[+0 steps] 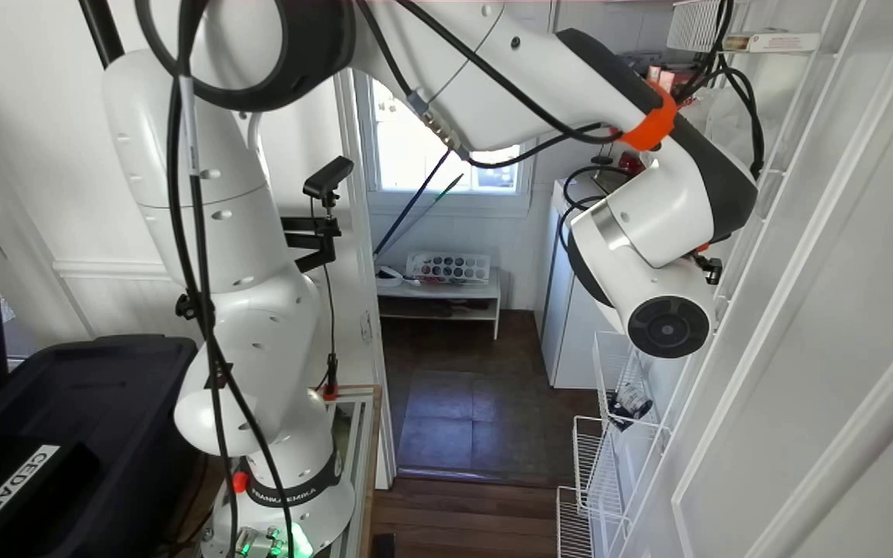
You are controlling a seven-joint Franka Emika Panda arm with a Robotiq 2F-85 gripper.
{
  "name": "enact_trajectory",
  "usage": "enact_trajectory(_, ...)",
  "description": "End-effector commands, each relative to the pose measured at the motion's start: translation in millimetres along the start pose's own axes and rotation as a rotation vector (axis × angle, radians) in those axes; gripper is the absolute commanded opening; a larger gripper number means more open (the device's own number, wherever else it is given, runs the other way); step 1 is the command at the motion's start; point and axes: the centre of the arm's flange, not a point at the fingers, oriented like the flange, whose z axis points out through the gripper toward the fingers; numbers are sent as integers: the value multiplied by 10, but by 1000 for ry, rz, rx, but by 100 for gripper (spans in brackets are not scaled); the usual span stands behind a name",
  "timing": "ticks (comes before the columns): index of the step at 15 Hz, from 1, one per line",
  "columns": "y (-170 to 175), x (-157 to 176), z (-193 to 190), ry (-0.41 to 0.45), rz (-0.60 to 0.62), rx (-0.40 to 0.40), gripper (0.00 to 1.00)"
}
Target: Remove the container from the third rack from the top and put it in the second rack from the top
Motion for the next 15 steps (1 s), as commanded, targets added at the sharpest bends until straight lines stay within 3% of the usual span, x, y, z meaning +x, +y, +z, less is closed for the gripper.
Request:
enact_trajectory(1, -16, 3, 141, -6, 16, 29, 92)
enact_trajectory(5, -22, 38, 175, -8, 23, 35, 86)
enact_trajectory(9, -68, 39, 179, -11, 26, 46, 55)
enact_trajectory(11, -92, 33, 183, -13, 26, 50, 34)
enact_trajectory(13, -110, 39, 183, -13, 28, 56, 24)
enact_trajectory(15, -129, 44, 179, -16, 31, 58, 24)
